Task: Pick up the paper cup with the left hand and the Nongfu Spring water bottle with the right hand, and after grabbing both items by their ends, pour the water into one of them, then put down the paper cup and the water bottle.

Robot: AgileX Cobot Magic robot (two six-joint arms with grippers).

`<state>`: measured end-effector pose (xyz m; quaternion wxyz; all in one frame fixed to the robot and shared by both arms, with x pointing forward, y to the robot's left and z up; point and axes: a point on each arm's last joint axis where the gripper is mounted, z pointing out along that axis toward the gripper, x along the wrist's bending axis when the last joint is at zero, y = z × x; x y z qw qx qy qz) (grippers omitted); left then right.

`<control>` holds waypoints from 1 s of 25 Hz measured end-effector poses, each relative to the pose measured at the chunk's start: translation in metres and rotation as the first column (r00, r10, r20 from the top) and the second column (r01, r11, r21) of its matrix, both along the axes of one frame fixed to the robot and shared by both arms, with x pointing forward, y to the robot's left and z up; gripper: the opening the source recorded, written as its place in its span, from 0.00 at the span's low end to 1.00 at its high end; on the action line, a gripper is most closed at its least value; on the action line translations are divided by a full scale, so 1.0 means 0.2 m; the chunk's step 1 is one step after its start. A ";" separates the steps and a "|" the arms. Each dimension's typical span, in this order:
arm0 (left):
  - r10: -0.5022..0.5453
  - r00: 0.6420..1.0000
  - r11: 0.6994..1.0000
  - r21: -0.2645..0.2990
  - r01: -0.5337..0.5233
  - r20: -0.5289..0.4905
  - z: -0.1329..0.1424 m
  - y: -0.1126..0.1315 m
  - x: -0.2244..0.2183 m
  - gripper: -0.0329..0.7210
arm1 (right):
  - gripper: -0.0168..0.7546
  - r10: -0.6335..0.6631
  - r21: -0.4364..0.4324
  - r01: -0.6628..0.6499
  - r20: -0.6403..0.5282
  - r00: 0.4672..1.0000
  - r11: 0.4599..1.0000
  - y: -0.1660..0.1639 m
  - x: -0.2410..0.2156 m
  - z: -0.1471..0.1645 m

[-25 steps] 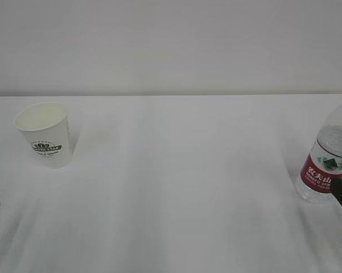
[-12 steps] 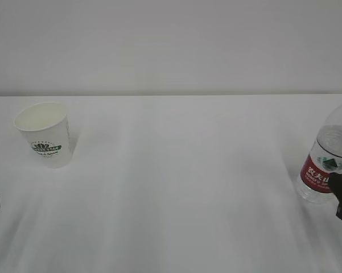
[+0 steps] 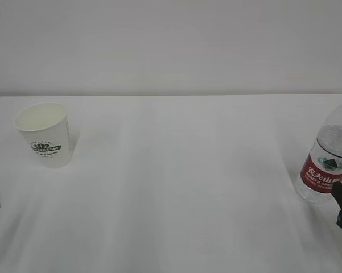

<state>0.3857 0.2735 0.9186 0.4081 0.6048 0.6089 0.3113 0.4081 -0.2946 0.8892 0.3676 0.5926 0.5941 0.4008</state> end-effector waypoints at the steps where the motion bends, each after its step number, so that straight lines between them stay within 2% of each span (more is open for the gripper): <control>1: 0.001 1.000 1.000 -0.001 -0.001 0.007 0.00 0.00 0.00 0.67 | 0.65 0.001 -0.002 -0.001 -0.003 1.000 1.000 0.00 0.00 0.00; 10: 0.021 0.990 0.999 -0.029 -0.017 0.140 0.06 0.00 0.03 0.67 | 0.65 0.000 -0.005 0.000 0.008 1.000 1.000 0.00 0.00 0.00; 17: 0.055 0.995 0.997 -0.054 -0.051 0.081 0.01 0.01 0.02 0.67 | 0.65 0.001 -0.005 -0.001 0.008 1.000 1.000 0.00 0.00 0.00; 19: 0.056 0.997 0.997 -0.049 -0.054 0.045 -0.02 0.01 0.02 0.67 | 0.65 -0.004 -0.005 0.004 0.008 1.000 1.000 0.00 0.00 0.00; 22: 0.003 1.000 1.000 -0.018 -0.003 0.007 -0.08 -0.01 0.04 0.67 | 0.65 -0.004 -0.005 0.004 0.008 1.000 1.000 0.00 0.00 0.00; 25: -0.032 0.999 0.999 -0.002 0.032 0.028 -0.13 -0.03 0.07 0.67 | 0.64 -0.004 -0.005 0.004 0.008 1.000 1.000 0.00 0.00 0.00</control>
